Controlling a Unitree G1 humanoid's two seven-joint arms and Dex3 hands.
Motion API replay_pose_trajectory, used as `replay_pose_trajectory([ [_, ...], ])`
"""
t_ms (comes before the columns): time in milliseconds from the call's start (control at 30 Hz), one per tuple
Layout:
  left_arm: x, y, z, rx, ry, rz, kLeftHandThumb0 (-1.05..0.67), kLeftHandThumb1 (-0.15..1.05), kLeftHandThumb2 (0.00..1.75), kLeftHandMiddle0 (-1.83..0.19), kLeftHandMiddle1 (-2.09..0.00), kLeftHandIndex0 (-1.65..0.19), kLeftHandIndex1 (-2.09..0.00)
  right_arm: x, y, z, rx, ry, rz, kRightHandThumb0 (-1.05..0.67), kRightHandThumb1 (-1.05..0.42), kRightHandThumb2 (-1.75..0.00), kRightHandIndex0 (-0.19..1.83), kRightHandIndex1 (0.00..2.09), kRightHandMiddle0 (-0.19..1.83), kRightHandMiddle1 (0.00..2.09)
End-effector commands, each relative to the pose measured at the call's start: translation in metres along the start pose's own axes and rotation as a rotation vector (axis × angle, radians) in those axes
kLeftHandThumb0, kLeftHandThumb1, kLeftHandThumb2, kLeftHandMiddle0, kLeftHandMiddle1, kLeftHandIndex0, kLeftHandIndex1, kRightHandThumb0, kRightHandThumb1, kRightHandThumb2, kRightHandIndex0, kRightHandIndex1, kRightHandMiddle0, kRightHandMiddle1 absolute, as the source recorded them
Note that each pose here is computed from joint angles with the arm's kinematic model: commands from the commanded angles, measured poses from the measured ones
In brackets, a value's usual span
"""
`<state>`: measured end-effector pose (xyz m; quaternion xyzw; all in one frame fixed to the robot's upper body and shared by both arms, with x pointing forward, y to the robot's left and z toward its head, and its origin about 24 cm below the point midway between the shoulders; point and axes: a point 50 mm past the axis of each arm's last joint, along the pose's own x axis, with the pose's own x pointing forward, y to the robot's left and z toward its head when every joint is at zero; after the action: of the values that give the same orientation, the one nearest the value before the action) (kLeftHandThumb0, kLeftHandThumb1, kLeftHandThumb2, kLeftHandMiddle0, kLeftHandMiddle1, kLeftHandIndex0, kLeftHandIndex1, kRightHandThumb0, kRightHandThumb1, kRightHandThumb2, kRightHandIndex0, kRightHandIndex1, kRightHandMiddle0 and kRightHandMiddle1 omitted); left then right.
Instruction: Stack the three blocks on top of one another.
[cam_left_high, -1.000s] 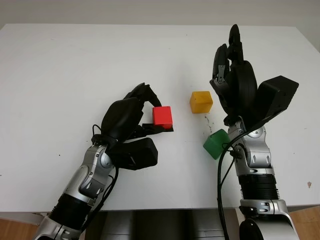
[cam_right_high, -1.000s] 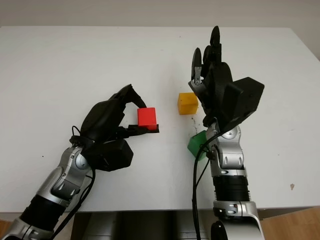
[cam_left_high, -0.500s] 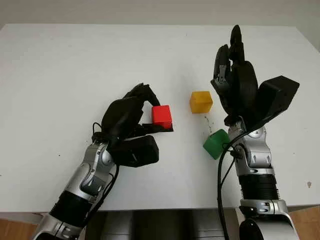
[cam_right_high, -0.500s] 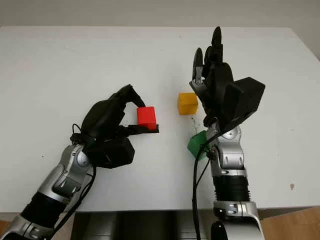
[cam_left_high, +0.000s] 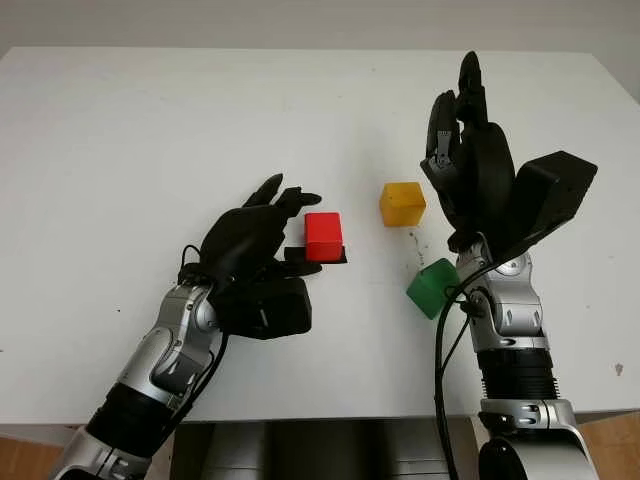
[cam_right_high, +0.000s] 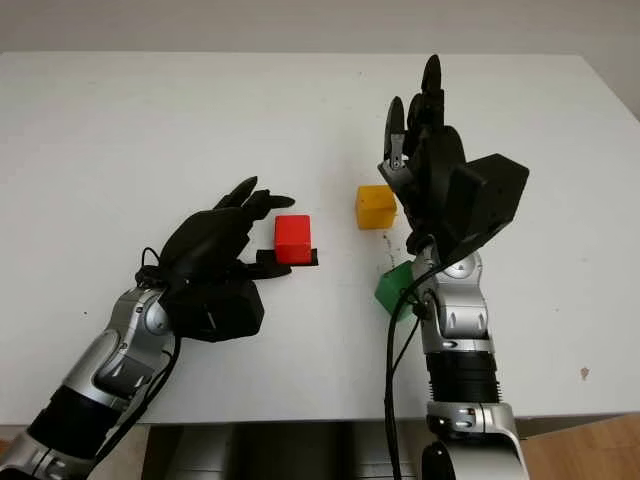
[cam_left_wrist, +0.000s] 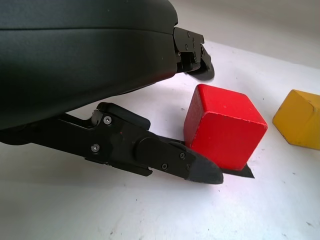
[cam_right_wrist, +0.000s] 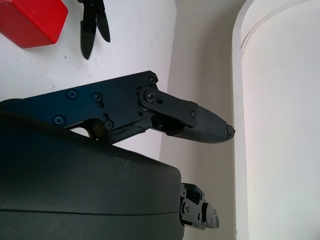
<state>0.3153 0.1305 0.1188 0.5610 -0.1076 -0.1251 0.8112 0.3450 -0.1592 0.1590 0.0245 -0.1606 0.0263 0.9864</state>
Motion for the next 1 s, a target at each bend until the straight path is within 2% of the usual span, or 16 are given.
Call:
replay_pose_trajectory([
  [0, -0.001, 0.003, 0.003, -0.005, -0.015, 0.004, -0.69, 1.01, 0.04, 0.19, -0.01, 0.10, -0.06, 0.000, -0.001, 0.007, -0.010, -0.024, 0.000, -0.55, -1.05, -0.71, -0.19, 0.00, -0.19, 0.00],
  [100, -0.002, 0.005, 0.003, -0.020, -0.009, 0.009, -0.70, 0.99, 0.04, 0.19, 0.00, 0.17, -0.02, 0.001, -0.001, 0.007, -0.012, -0.024, 0.004, -0.54, -1.05, -0.71, -0.19, 0.00, -0.19, 0.00],
  [267, -0.003, 0.008, 0.003, -0.035, 0.002, 0.033, -0.75, 0.98, 0.05, 0.19, 0.00, 0.19, 0.00, 0.001, -0.002, 0.007, -0.008, -0.027, 0.008, -0.55, -1.05, -0.70, -0.19, 0.00, -0.19, 0.00],
  [367, -0.006, 0.017, -0.001, -0.133, -0.024, 0.035, -0.84, 1.01, 0.06, 0.19, 0.00, 0.19, 0.00, 0.001, -0.002, 0.007, -0.011, -0.029, 0.010, -0.57, -1.05, -0.69, -0.19, 0.00, -0.19, 0.00],
  [467, -0.014, 0.033, -0.008, -0.315, -0.066, 0.035, -1.00, 1.04, 0.28, 0.19, 0.00, 0.19, 0.00, 0.001, -0.004, 0.008, -0.021, -0.027, 0.006, -0.59, -1.05, -0.67, -0.19, 0.00, -0.19, 0.00],
  [533, -0.020, 0.042, -0.015, -0.398, -0.088, 0.096, -0.99, 1.05, 0.58, 0.19, 0.00, 0.19, 0.00, 0.002, -0.006, 0.011, -0.041, -0.017, -0.005, -0.60, -1.05, -0.61, -0.19, 0.00, -0.19, 0.00],
  [600, -0.025, 0.052, -0.022, -0.485, -0.103, 0.156, -0.94, 1.05, 0.70, 0.19, 0.00, 0.19, 0.00, 0.004, -0.008, 0.015, -0.073, -0.014, -0.011, -0.62, -1.05, -0.56, -0.19, 0.00, -0.19, 0.00],
  [667, -0.031, 0.060, -0.029, -0.550, -0.093, 0.235, -0.90, 1.05, 0.69, 0.19, 0.00, 0.19, 0.00, 0.007, -0.012, 0.019, -0.106, -0.030, -0.007, -0.61, -1.05, -0.53, -0.19, 0.00, -0.19, 0.00],
  [767, -0.038, 0.068, -0.038, -0.501, -0.040, 0.402, -0.87, 1.05, 0.69, 0.15, -0.03, 0.17, -0.01, 0.012, -0.018, 0.026, -0.146, -0.050, -0.017, -0.62, -1.05, -0.39, -0.19, 0.00, -0.19, 0.00],
  [967, -0.040, 0.070, -0.049, -0.673, -0.031, 0.460, -0.83, 1.05, 0.66, 0.19, 0.00, 0.19, 0.00, 0.020, -0.033, 0.036, -0.300, -0.060, -0.037, -0.63, -1.05, -0.16, -0.13, 0.04, -0.10, 0.05],
])
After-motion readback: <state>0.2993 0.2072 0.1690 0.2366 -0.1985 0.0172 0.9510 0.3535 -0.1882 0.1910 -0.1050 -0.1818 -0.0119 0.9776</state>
